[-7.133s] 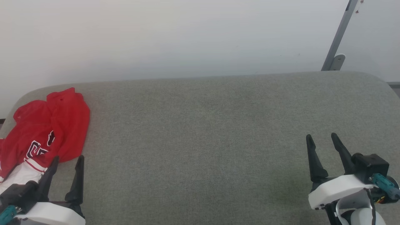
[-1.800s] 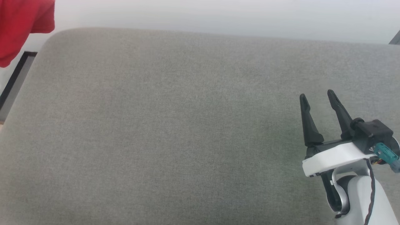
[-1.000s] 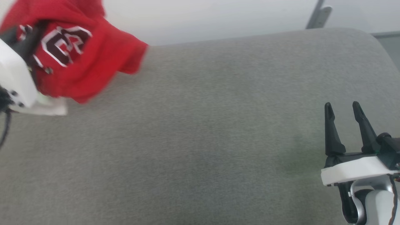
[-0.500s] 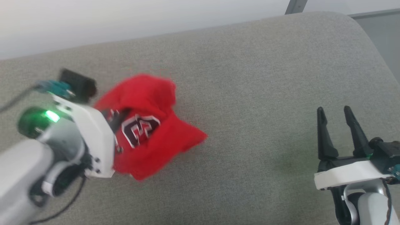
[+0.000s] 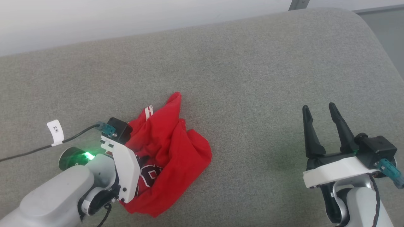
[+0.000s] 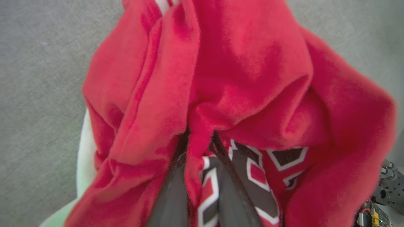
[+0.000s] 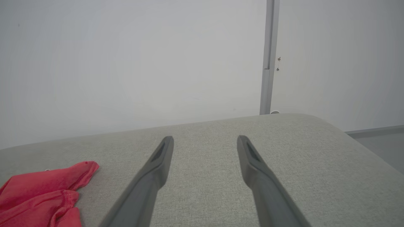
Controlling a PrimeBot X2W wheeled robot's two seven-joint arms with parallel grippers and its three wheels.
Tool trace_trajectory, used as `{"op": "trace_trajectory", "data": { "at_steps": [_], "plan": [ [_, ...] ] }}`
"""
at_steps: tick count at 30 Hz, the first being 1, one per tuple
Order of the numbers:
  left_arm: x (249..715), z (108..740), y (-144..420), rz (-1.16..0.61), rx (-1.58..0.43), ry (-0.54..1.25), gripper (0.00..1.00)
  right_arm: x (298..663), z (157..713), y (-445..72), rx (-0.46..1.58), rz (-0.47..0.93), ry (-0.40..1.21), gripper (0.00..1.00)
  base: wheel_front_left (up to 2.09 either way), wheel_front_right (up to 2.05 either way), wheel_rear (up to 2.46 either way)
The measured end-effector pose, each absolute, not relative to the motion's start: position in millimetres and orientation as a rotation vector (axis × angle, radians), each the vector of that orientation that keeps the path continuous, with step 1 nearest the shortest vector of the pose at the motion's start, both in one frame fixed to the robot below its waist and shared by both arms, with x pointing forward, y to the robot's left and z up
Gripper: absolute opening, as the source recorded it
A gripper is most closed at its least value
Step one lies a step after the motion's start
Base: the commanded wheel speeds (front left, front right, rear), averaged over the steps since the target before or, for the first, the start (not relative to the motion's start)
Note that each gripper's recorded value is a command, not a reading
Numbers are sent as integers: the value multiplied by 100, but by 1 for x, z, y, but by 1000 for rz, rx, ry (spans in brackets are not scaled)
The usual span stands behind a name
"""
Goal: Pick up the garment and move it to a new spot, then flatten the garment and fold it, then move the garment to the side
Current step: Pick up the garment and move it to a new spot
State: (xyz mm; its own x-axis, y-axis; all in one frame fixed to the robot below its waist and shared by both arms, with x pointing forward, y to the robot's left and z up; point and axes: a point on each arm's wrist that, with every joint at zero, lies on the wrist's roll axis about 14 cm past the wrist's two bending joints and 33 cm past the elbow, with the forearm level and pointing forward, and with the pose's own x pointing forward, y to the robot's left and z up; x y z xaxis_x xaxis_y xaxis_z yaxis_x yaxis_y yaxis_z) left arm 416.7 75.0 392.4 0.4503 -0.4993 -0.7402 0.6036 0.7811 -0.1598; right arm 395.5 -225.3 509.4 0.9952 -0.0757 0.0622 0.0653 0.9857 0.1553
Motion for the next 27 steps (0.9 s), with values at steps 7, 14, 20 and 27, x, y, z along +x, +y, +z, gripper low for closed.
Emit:
{"op": "trace_trajectory", "data": {
  "at_steps": [7,14,20,27],
  "plan": [
    [419,390,76,-678,125,862,100,395,511,-223,154,-63,-70,100,0,0,0],
    [427,415,79,-659,80,767,100,397,519,-215,156,-38,-90,100,0,0,0],
    [442,458,94,-607,31,584,100,399,526,-206,148,-9,-105,100,0,0,0],
    [447,496,139,-468,-48,393,100,397,535,-196,151,19,-120,100,0,0,0]
  ]
}}
